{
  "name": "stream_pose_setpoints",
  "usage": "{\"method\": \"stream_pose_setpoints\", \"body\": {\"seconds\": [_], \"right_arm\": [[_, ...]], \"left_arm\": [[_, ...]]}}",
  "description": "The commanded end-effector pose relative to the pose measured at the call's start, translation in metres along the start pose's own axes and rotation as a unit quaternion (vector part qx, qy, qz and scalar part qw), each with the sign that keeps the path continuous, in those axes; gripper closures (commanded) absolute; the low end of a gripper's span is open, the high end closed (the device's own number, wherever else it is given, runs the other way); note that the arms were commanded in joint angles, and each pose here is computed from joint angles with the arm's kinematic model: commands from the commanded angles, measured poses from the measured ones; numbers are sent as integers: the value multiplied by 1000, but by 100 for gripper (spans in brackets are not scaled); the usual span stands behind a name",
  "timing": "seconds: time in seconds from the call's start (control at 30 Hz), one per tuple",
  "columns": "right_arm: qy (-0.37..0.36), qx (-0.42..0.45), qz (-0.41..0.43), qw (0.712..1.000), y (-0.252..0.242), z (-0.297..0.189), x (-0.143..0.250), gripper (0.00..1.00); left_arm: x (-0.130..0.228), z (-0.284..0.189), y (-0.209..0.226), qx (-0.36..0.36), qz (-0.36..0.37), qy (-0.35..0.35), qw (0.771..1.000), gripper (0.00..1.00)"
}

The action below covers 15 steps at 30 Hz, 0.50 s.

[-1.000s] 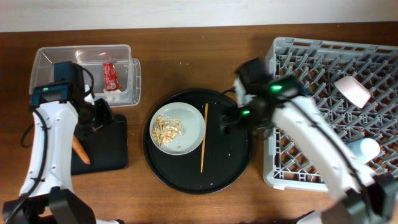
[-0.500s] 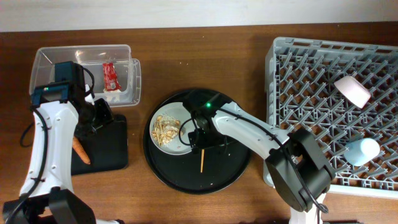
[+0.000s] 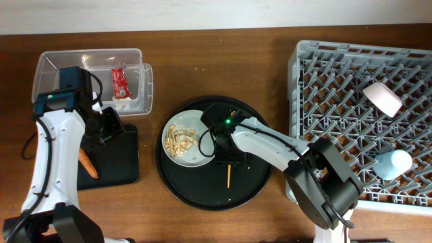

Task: Sort waste into correct bins and load items into the dishwasher rack
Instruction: 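Grasp the second chopstick with the right gripper and place it in the rack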

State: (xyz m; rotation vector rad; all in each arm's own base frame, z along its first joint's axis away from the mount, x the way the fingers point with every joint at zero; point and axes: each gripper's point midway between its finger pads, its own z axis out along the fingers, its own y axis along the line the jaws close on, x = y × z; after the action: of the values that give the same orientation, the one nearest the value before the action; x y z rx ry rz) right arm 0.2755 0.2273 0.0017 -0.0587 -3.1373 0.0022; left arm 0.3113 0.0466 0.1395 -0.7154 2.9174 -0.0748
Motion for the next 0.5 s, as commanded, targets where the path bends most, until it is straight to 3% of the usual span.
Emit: {"method": "stream_pose_setpoints", "body": {"seconds": [0.0, 0.1, 0.13, 0.23, 0.47], "right_arm": [[10, 5, 6, 1000, -2, 4, 6, 68], [15, -1, 6, 1000, 0, 4, 8, 79], [15, -1, 6, 1000, 0, 4, 8, 88], [14, -1, 6, 1000, 0, 4, 7, 96], [8, -7, 19, 1000, -8, -9, -1, 96]], "left_arm": [[-4, -8, 1, -3, 8, -15, 1000, 43], [-4, -8, 1, -3, 8, -15, 1000, 43], [-4, -8, 1, -3, 8, -15, 1000, 43], [-4, -8, 1, -3, 8, -14, 1000, 43], [-4, -8, 1, -3, 8, -14, 1000, 43]]}}
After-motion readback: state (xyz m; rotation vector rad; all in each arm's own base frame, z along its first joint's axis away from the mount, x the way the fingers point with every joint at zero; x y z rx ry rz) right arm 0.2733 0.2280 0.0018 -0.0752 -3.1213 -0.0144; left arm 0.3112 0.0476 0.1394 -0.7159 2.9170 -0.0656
